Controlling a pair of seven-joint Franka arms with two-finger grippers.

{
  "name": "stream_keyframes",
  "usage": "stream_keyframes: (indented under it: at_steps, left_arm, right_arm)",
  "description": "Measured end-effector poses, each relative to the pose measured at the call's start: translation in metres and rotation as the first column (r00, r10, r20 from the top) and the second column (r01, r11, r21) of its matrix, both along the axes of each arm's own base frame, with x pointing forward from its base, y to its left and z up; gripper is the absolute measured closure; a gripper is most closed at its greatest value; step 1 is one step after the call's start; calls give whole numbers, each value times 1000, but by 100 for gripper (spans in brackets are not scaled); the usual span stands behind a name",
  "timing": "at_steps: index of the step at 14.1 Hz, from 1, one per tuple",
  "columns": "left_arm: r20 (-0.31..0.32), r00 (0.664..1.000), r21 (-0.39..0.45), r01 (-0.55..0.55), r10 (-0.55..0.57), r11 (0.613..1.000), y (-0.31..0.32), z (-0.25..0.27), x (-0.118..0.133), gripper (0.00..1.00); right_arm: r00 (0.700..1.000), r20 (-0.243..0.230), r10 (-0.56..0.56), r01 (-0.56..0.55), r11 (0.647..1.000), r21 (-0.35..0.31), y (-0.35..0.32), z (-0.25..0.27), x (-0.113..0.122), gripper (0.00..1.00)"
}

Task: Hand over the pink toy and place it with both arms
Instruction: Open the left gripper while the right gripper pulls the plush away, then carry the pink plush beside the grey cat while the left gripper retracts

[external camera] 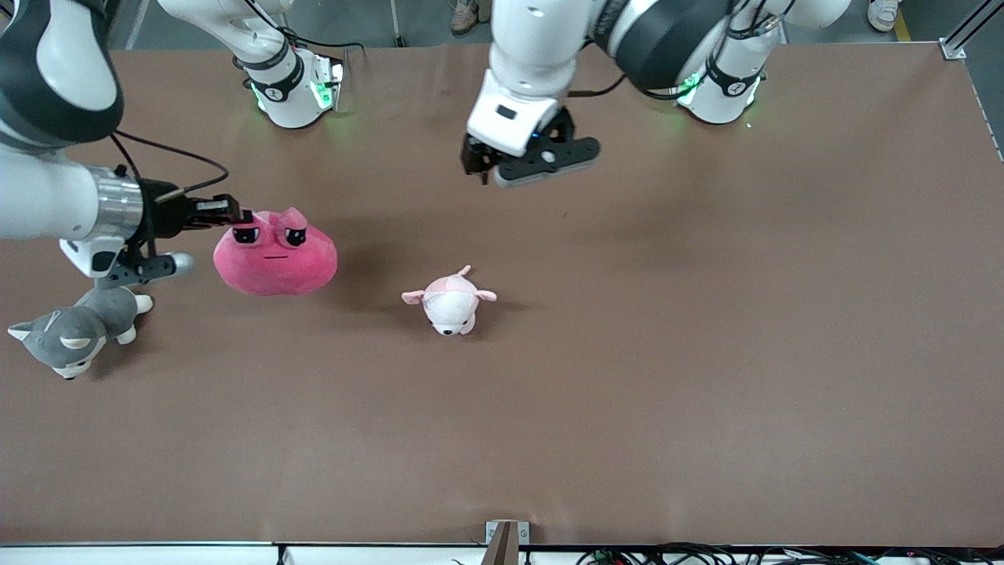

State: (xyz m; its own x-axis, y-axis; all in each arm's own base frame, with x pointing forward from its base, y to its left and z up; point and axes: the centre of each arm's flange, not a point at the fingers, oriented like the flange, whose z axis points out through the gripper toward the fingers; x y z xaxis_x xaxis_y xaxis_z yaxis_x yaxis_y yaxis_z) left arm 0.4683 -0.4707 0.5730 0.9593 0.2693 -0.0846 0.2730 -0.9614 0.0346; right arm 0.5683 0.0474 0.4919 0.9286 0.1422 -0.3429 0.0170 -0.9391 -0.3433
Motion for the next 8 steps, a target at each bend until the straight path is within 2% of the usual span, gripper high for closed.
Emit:
stream_keyframes:
  at_steps: [2, 4, 8]
  left_arm:
    - [-30, 1000, 61, 4, -2, 998, 31, -7, 19, 0]
    - [-19, 1000, 113, -5, 8, 994, 56, -9, 36, 0]
    - [-19, 1000, 137, 14, -11, 990, 103, -5, 66, 0]
  right_arm:
    - [1000, -19, 17, -17, 1000, -11, -24, -20, 5, 91]
    - [999, -28, 46, -45, 999, 12, -46, -38, 10, 91]
    - [996, -51, 73, -69, 995, 66, -88, -80, 17, 91]
